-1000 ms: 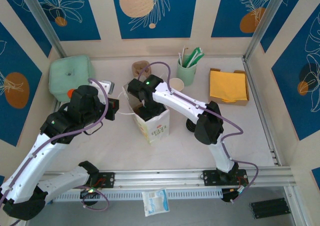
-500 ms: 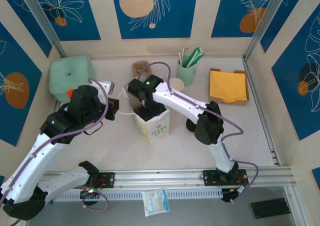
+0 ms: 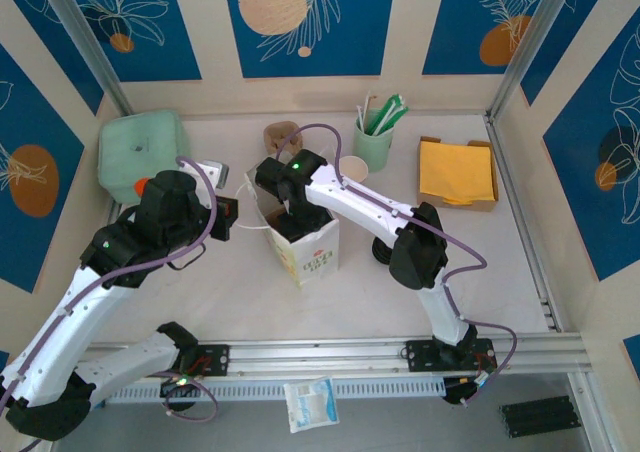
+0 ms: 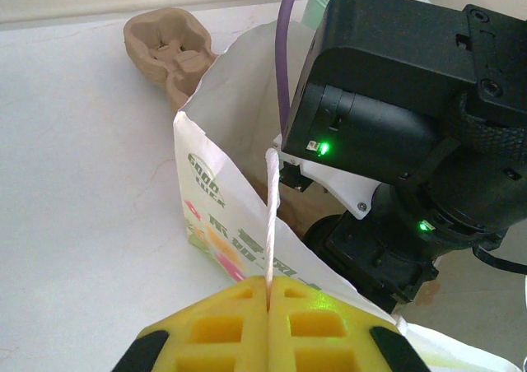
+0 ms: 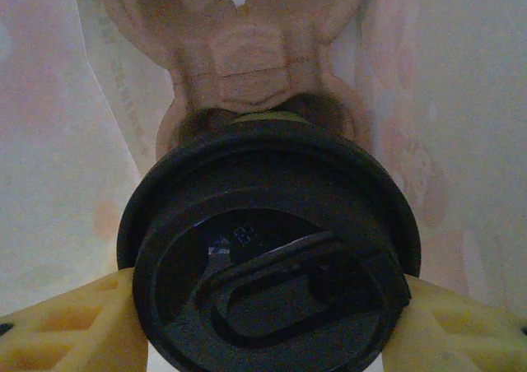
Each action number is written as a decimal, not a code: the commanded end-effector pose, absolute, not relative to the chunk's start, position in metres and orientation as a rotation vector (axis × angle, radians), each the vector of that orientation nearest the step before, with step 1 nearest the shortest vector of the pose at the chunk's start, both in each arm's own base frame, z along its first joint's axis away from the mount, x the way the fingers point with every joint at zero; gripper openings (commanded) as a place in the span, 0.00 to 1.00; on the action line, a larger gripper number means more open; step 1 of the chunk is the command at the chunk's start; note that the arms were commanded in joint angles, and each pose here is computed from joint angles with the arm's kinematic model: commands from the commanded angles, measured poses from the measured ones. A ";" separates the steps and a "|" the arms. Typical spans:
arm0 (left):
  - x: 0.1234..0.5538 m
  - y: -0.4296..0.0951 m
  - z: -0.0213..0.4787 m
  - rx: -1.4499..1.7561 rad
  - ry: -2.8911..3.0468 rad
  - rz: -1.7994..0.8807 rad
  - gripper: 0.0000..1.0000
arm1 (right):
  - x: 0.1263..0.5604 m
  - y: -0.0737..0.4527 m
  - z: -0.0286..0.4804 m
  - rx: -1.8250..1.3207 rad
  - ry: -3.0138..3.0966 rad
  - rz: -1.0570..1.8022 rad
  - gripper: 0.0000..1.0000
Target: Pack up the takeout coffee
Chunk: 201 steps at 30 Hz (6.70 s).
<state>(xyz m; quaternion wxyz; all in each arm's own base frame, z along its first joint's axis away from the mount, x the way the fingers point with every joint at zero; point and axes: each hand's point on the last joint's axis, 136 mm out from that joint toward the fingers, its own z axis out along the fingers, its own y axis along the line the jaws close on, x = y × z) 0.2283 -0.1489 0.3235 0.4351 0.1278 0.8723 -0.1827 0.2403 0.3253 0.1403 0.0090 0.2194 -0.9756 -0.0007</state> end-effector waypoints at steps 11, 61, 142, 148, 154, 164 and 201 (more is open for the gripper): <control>0.229 -0.151 0.331 0.301 2.153 -0.488 0.00 | 0.237 0.322 0.135 0.687 -3.026 0.005 0.56; 0.231 -0.153 0.329 0.304 2.159 -0.488 0.00 | 0.238 0.331 0.158 0.747 -3.027 -0.057 0.57; 0.230 -0.153 0.327 0.304 2.164 -0.490 0.00 | 0.260 0.322 0.145 0.676 -3.036 -0.029 0.57; 0.230 -0.153 0.326 0.303 2.166 -0.491 0.00 | 0.265 0.324 0.150 0.664 -3.051 -0.053 0.57; 0.230 -0.153 0.327 0.303 2.164 -0.492 0.00 | 0.266 0.326 0.154 0.670 -3.057 -0.065 0.57; 0.231 -0.153 0.325 0.303 2.167 -0.485 0.00 | 0.261 0.329 0.170 0.696 -3.084 -0.081 0.57; 0.234 -0.151 0.319 0.299 2.184 -0.461 0.00 | 0.257 0.319 0.307 0.741 -3.358 -0.412 0.56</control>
